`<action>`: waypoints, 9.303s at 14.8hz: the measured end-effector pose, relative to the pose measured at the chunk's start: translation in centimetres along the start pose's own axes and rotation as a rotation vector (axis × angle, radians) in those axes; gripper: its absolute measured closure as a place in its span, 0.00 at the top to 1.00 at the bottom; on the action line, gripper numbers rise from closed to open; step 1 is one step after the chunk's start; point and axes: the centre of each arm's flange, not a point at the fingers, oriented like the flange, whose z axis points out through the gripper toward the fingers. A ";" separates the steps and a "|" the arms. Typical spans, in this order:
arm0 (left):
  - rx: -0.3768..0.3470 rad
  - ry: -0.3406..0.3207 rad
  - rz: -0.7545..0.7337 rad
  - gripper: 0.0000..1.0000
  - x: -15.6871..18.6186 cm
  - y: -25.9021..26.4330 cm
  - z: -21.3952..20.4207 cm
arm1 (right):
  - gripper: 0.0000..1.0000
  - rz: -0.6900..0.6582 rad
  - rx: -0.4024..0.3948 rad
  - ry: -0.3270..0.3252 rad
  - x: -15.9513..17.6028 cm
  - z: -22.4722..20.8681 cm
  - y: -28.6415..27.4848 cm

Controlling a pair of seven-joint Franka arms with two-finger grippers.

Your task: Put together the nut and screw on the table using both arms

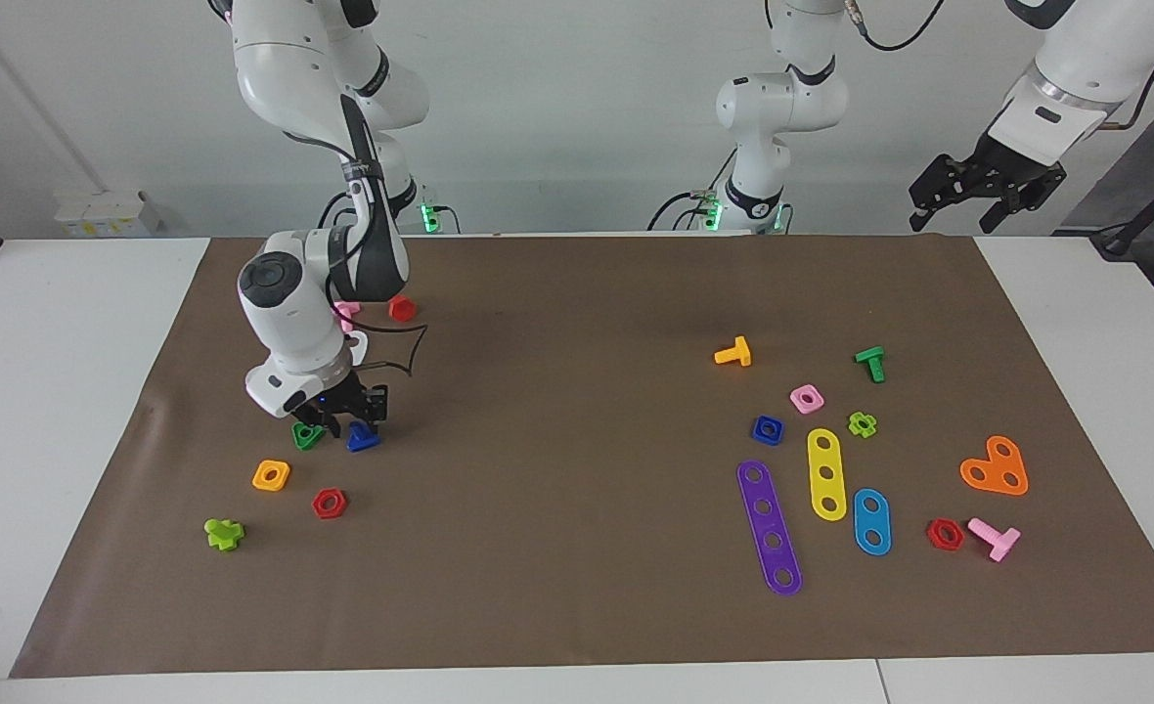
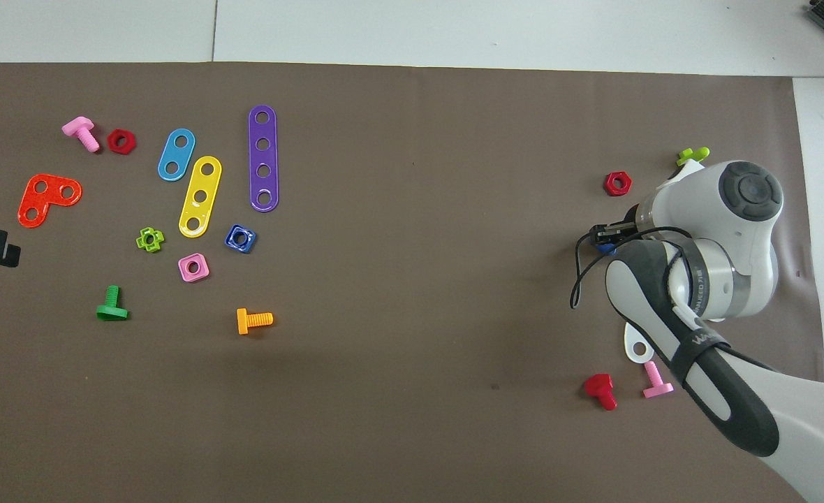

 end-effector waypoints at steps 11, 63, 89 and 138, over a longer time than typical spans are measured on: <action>0.000 0.000 0.000 1.00 0.0 0.0 0.0 | 0.19 -0.012 0.000 -0.010 -0.2 0.5 0.0; 0.000 0.000 0.000 1.00 0.0 0.0 0.0 | 1.00 0.443 0.137 0.268 3.4 -21.8 -15.3; 0.000 0.000 0.000 1.00 0.0 0.0 0.0 | 1.00 0.116 0.024 -0.055 -4.9 -29.6 7.1; 0.033 0.252 0.276 0.83 8.4 13.5 36.4 | 1.00 0.157 0.066 -0.074 -5.9 -30.9 6.8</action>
